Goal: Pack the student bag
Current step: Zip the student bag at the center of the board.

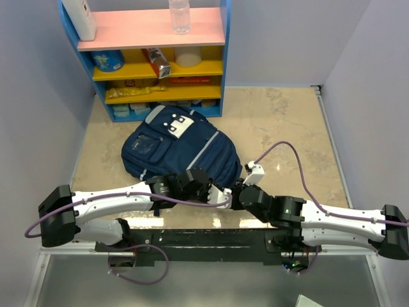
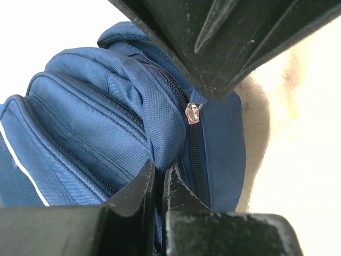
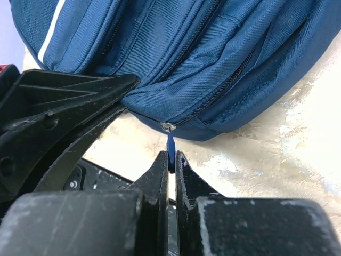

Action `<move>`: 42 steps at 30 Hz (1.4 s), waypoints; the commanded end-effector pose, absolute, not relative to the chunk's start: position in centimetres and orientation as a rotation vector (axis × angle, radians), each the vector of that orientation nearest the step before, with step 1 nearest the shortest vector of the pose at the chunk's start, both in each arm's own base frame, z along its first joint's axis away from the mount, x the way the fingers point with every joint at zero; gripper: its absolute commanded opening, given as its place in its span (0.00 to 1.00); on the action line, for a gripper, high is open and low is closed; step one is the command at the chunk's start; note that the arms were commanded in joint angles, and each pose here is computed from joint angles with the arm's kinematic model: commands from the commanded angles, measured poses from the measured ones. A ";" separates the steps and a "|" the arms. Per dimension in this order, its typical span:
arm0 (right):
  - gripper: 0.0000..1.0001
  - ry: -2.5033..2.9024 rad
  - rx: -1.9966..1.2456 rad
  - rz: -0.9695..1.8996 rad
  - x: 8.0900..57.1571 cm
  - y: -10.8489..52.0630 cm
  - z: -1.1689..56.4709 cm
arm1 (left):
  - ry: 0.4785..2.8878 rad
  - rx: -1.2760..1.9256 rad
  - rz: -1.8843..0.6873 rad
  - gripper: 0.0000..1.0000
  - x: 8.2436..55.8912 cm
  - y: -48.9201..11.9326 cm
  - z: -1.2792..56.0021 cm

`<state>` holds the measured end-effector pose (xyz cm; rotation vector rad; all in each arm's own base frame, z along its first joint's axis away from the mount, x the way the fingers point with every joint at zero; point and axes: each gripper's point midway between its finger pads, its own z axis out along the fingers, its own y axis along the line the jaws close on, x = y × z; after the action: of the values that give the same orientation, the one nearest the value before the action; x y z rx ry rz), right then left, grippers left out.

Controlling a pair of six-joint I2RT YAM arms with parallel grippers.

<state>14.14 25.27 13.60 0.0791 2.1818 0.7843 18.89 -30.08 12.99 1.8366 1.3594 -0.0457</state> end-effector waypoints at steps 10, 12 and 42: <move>0.00 2.096 0.294 0.555 16.2 19.1 14.7 | 1.398 1.911 -0.087 0.00 16.8 -27.2 12.3; 0.00 2.079 0.315 0.527 16.6 18.3 15.0 | 1.405 1.932 -0.081 0.00 16.6 -26.7 11.7; 0.00 2.177 0.272 0.354 22.7 18.2 10.6 | 1.427 2.163 -0.012 0.00 13.4 -18.5 9.8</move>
<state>19.82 24.43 13.91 0.2072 2.2296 0.7166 15.48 -24.83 13.07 1.9406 1.2752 -0.1024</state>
